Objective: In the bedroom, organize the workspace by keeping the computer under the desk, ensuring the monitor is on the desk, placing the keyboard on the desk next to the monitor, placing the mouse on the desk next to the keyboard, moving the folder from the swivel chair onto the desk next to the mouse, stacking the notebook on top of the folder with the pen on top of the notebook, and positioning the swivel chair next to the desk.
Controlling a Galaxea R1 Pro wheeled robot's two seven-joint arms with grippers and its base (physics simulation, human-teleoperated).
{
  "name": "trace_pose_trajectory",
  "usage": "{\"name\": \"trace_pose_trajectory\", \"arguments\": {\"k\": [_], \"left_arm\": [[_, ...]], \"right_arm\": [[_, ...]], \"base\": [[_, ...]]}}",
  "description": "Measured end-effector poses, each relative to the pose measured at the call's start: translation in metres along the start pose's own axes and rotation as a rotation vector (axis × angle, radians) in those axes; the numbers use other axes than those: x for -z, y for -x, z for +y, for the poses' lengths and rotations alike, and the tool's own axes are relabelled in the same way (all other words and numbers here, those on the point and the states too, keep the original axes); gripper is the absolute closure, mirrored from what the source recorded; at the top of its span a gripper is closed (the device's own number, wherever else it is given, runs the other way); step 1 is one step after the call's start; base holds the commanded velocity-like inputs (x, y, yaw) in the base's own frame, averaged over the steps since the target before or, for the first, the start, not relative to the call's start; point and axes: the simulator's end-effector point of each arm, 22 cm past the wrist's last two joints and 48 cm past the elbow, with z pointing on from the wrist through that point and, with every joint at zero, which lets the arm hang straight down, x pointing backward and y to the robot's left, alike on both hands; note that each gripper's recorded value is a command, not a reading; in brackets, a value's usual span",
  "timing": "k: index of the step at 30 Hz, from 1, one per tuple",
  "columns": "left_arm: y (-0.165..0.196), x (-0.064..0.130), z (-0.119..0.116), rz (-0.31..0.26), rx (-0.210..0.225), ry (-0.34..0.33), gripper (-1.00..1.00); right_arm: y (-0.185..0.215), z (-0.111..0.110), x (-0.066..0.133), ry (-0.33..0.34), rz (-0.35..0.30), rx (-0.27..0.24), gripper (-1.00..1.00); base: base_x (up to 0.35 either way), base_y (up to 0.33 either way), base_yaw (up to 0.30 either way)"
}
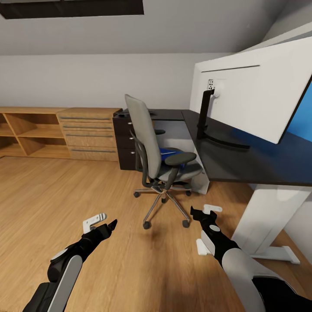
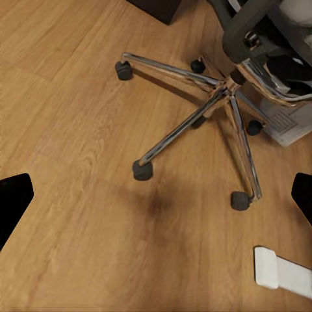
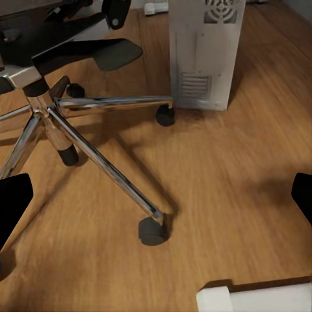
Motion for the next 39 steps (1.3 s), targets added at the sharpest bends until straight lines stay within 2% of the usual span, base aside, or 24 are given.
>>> {"name": "trace_pose_trajectory", "arguments": {"k": [5,23,39], "left_arm": [[-0.001,-0.001,0.002,0.004,-0.003,0.003,-1.00],[-0.001,-0.001,0.005,0.004,-0.007,0.009,-1.00],[0.003,0.000,0.013,0.001,-0.022,0.017,-1.00]], "right_arm": [[0.002,0.000,0.000,0.000,-0.011,-0.002,-1.00],[0.006,-0.002,0.000,-0.002,-0.031,-0.006,-1.00],[0.007,-0.002,0.000,-0.003,-0.032,-0.008,-1.00]], "base": [[0.084,0.011,0.000],[0.251,0.029,0.000],[0.052,0.000,0.000]]}}
